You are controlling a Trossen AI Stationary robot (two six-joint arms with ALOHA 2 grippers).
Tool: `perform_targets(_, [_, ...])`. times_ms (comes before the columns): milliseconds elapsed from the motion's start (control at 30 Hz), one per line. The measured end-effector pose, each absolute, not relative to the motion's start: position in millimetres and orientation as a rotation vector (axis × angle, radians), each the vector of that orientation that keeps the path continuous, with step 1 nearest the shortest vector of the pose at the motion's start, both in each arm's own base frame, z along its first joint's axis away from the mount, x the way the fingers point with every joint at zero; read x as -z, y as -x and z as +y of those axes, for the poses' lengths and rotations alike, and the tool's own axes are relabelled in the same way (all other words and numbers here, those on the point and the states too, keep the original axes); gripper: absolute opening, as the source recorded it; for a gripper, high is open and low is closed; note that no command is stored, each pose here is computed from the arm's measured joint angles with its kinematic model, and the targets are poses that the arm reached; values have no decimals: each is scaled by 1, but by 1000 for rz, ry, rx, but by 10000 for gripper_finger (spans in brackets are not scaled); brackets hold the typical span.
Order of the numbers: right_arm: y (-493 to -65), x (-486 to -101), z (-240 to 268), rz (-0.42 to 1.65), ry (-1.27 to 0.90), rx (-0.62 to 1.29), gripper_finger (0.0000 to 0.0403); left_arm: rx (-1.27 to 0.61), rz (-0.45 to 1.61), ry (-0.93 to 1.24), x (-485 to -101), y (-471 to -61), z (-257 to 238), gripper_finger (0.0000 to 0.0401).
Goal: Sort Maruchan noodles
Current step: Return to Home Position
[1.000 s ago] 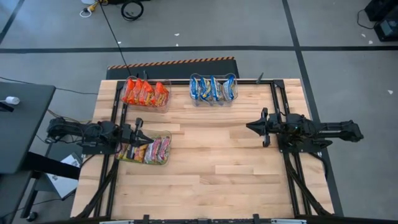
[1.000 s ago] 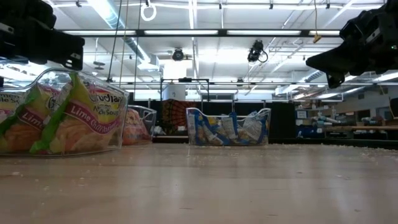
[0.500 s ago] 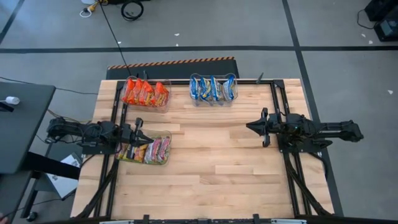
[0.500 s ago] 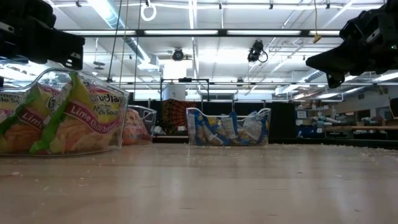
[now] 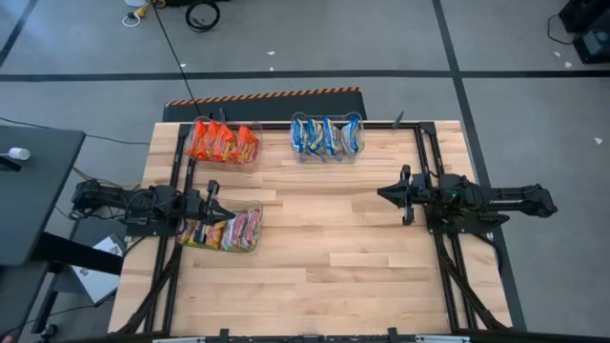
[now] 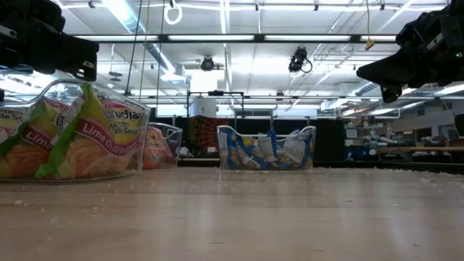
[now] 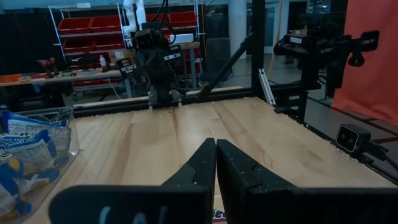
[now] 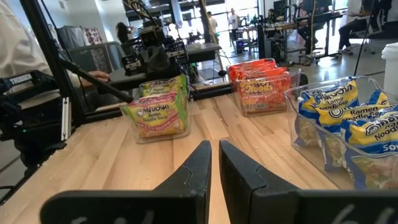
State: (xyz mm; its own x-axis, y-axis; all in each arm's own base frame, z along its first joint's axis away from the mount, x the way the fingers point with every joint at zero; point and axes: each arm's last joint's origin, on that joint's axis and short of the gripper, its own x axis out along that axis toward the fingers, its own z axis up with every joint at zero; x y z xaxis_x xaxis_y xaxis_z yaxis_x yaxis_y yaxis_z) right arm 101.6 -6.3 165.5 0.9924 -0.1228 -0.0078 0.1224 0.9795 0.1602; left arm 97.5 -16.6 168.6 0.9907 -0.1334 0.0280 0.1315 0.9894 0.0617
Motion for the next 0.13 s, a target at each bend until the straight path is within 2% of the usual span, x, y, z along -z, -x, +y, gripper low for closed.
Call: perform_targets(133, [-102, -166, -6, -2, -161, 124, 36, 133, -32, -60, -169, -98, -17, 21])
